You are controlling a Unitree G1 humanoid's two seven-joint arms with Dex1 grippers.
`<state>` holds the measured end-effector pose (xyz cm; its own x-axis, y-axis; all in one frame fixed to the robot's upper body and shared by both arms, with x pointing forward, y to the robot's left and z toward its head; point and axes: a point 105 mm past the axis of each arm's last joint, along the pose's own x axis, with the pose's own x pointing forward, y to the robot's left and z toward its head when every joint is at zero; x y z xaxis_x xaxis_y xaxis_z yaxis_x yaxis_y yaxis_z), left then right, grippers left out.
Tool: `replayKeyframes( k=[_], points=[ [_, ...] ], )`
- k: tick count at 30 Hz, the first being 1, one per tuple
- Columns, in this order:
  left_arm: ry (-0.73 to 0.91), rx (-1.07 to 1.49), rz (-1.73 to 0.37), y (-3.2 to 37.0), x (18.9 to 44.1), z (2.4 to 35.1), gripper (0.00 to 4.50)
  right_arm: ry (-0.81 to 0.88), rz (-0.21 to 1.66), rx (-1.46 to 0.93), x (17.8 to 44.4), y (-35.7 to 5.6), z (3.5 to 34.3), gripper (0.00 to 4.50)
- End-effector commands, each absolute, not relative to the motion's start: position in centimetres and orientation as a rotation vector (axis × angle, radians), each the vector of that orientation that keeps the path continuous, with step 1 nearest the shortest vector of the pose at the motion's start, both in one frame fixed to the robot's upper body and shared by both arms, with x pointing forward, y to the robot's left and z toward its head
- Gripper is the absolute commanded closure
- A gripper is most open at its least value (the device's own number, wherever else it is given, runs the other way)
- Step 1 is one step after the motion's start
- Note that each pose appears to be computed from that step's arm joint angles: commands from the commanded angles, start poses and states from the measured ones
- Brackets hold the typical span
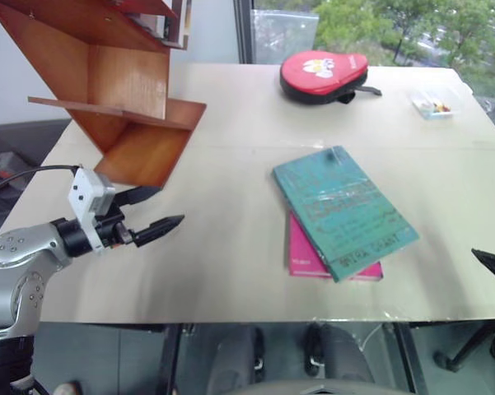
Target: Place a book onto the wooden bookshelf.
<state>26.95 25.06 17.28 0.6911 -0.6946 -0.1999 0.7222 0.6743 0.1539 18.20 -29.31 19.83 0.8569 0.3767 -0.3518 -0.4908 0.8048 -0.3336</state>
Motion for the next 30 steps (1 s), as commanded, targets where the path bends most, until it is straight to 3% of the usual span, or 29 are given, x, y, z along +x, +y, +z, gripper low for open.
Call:
replayKeyframes(
  k=[1, 6, 10, 15, 23, 30],
  points=[
    [0.107, 0.235, -0.845, 24.6, 26.6, 18.5, 0.06, 0.238, 0.465, -0.475, 18.3, -29.1, 21.0, 0.0],
    [0.057, 0.204, -0.953, 21.9, 27.0, 19.6, 0.06, 0.221, 0.48, -0.426, 20.0, -27.4, 20.7, 0.0],
    [0.046, 0.173, -1.053, 20.4, 26.4, 20.1, 0.0, 0.206, 0.51, -0.416, 21.2, -26.4, 20.7, 1.92],
    [0.026, 0.184, -1.202, 18.1, 25.2, 20.3, 0.0, 0.218, 0.497, -0.475, 24.5, -25.7, 19.8, 4.47],
    [-0.036, 0.223, -1.314, 16.9, 24.2, 20.6, 0.0, 0.4, 0.53, -0.57, 29.4, -26.7, 15.9, 4.47],
    [-0.044, 0.24, -1.293, 17.1, 23.6, 20.1, 0.0, 0.48, 0.793, -0.496, 29.7, -23.7, 13.6, 4.47]
  ],
)
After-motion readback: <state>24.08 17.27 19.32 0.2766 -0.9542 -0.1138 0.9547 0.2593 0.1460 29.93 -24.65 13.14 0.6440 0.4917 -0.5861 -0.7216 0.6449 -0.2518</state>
